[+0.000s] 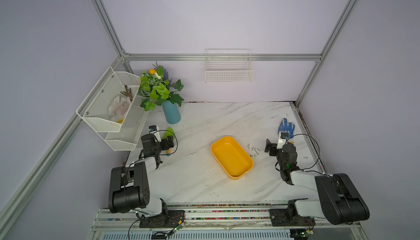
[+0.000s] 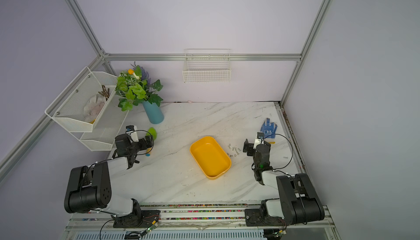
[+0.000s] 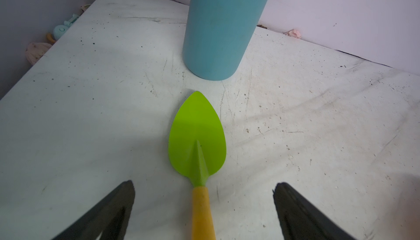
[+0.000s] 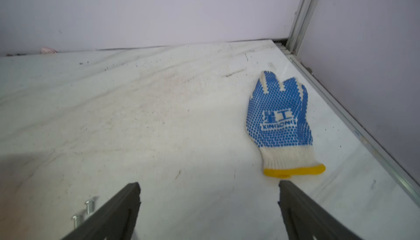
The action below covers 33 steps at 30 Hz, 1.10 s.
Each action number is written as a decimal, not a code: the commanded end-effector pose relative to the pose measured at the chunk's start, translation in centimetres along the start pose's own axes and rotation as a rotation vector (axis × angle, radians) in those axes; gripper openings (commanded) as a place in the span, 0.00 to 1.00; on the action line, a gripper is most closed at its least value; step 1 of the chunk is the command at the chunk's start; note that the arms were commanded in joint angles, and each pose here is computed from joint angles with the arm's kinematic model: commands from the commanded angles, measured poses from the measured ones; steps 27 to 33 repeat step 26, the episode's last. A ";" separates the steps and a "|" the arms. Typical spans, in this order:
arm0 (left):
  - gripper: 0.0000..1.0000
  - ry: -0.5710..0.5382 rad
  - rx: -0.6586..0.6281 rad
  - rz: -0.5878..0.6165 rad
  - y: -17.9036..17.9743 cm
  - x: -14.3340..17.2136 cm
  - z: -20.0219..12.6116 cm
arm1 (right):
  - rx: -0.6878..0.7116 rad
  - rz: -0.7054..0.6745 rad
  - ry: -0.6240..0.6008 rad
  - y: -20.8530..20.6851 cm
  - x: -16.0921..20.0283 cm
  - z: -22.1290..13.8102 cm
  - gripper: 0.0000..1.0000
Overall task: Take out the screws from the storage box
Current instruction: Reset both arms
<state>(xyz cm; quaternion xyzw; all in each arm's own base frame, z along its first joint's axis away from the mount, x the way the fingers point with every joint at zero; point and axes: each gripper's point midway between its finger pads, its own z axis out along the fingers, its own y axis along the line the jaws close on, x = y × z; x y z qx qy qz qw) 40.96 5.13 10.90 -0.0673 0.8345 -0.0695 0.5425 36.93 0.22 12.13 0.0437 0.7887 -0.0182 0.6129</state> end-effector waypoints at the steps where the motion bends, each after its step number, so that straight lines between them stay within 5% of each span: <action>1: 1.00 -0.099 0.041 0.064 -1.2 -1.1 -0.5 | -0.084 -0.009 -0.173 1.1 -2.9 -0.2 0.99; 4: 1.00 -0.148 0.047 0.171 -3.2 -0.5 -1.0 | -0.036 0.024 -0.238 0.2 -2.3 -0.2 0.99; 7: 1.00 -0.129 -0.016 0.215 -3.4 0.3 -0.3 | -0.025 0.012 -0.135 0.2 -1.4 0.9 1.00; 33: 1.00 -0.157 -0.089 0.207 -2.7 0.5 -0.5 | -0.010 0.011 -0.130 0.2 -1.6 2.1 1.00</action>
